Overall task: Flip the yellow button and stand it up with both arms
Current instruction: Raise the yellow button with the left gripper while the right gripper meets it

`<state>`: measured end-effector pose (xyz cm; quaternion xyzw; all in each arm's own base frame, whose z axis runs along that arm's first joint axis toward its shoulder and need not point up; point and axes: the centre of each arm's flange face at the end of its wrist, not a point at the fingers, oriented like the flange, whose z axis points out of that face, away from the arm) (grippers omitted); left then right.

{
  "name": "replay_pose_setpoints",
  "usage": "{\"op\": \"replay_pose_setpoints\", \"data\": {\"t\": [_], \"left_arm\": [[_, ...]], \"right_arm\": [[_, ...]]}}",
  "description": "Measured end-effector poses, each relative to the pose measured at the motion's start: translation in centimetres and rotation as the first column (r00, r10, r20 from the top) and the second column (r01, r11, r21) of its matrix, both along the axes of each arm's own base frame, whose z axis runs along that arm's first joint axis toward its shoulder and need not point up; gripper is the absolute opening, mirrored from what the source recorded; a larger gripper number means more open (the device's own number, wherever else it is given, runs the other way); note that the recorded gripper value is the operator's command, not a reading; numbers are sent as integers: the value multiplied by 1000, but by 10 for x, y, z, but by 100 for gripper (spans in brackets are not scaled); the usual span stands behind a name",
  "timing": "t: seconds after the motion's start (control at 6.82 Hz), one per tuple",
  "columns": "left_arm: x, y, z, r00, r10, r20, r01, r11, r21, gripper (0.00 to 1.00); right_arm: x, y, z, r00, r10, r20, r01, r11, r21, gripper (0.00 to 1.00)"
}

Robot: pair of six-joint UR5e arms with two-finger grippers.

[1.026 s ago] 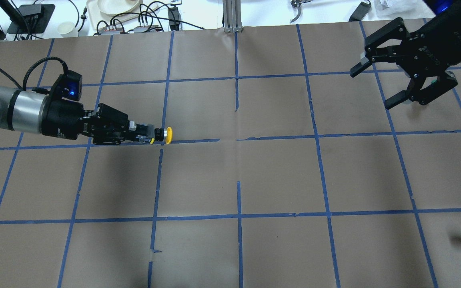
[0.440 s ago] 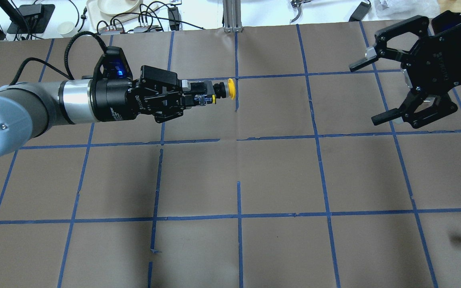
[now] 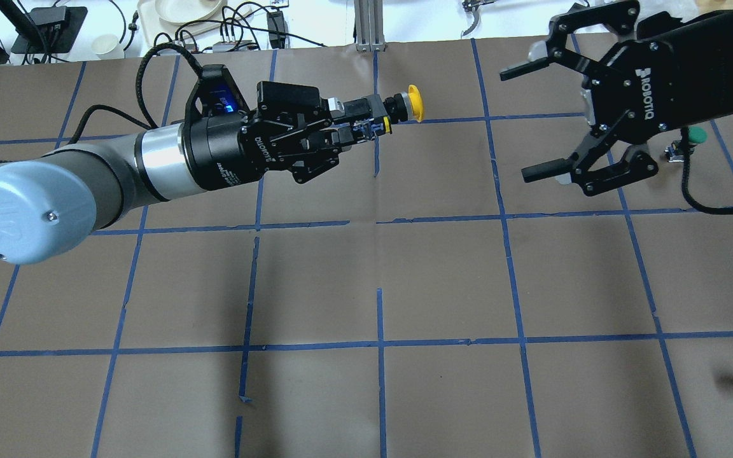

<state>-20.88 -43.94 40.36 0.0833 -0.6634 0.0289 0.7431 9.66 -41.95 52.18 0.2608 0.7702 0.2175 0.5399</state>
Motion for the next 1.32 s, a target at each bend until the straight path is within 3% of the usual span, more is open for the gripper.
{"op": "replay_pose_setpoints", "data": {"t": [0.29,0.88,1.32], "left_arm": [[-14,6,4,998,29,-61,-27,999,32,1],[-33,16,7,994,33,-100,-25,997,77,1],[-39,19,12,993,31,-112,-22,997,79,1]], "right_arm": [[7,-10,-3,1000,9,-1,-9,996,-94,99],[15,-51,-18,999,29,-15,-32,975,-222,100],[38,-51,-21,997,77,-32,-82,975,-207,100]]}}
